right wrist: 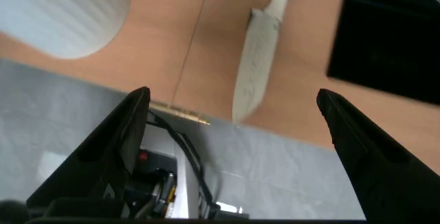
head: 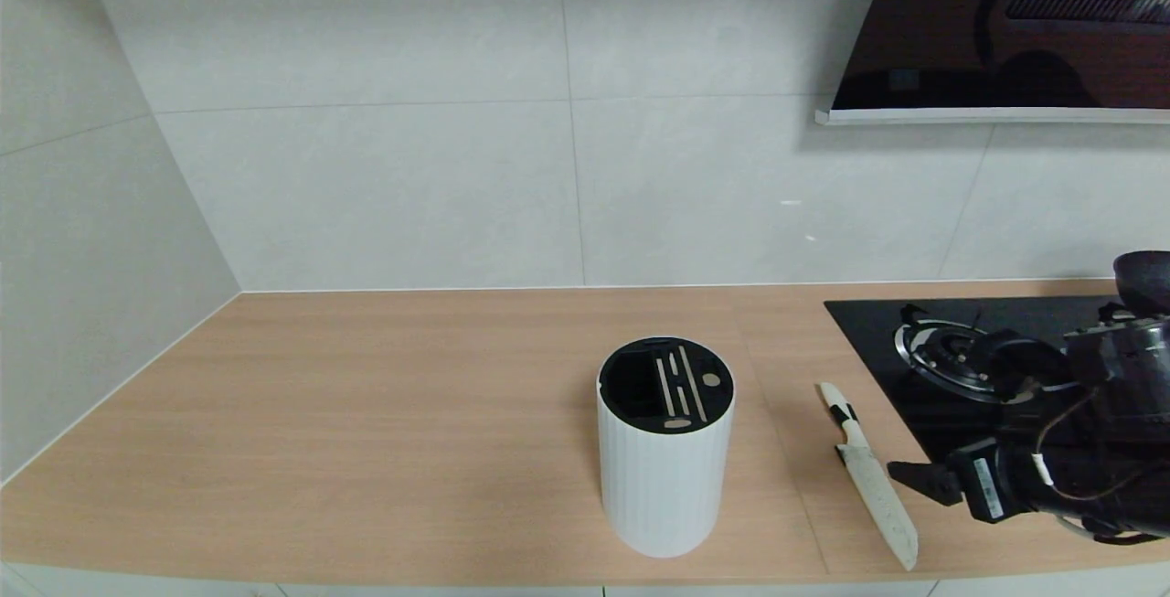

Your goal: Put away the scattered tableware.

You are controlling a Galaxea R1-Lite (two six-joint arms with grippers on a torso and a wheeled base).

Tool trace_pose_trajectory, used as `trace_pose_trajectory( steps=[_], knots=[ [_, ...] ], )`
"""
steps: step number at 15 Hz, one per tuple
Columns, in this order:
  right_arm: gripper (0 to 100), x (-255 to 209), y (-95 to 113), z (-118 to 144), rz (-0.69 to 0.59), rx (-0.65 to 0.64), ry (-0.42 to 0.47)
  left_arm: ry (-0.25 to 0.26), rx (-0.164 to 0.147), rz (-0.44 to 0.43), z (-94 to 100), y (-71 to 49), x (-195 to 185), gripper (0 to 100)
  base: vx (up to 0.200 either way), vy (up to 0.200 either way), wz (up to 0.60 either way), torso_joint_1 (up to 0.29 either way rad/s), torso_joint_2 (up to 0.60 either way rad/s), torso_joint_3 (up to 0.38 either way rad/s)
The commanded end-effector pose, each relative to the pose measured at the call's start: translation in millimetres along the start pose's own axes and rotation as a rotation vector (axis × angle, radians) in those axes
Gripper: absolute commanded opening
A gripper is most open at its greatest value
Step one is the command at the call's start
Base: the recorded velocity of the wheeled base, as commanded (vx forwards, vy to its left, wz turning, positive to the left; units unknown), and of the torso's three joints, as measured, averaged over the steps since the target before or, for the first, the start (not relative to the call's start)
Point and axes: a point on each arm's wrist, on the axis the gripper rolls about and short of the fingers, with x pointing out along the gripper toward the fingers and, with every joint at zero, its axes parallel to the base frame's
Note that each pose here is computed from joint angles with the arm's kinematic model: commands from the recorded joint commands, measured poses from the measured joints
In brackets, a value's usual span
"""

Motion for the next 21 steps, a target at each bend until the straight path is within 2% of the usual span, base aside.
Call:
trace_pose_trajectory(
  steps=[1, 5, 10, 21],
  knots=[
    [100, 42.3, 3.2, 1.8, 0.008, -0.012, 0.097, 0.001, 0.002, 0.001, 0.0, 0.0, 0.1, 100, 0.0, 0.0, 0.0, 0.0, 0.0, 0.0],
    [100, 91.4, 4.3, -14.9, 0.007, -0.027, 0.163, 0.001, 0.0, 0.001, 0.0, 0.0, 0.1, 100, 0.0, 0.0, 0.0, 0.0, 0.0, 0.0],
    [100, 141.0, -4.1, -25.1, -0.137, 0.058, 0.081, 0.001, 0.002, 0.001, 0.0, 0.0, 0.1, 100, 0.0, 0.0, 0.0, 0.0, 0.0, 0.0],
    [100, 164.8, -23.2, -33.9, -0.177, 0.104, 0.09, 0.001, 0.0, 0.001, 0.0, 0.0, 0.1, 100, 0.0, 0.0, 0.0, 0.0, 0.0, 0.0]
  ],
)
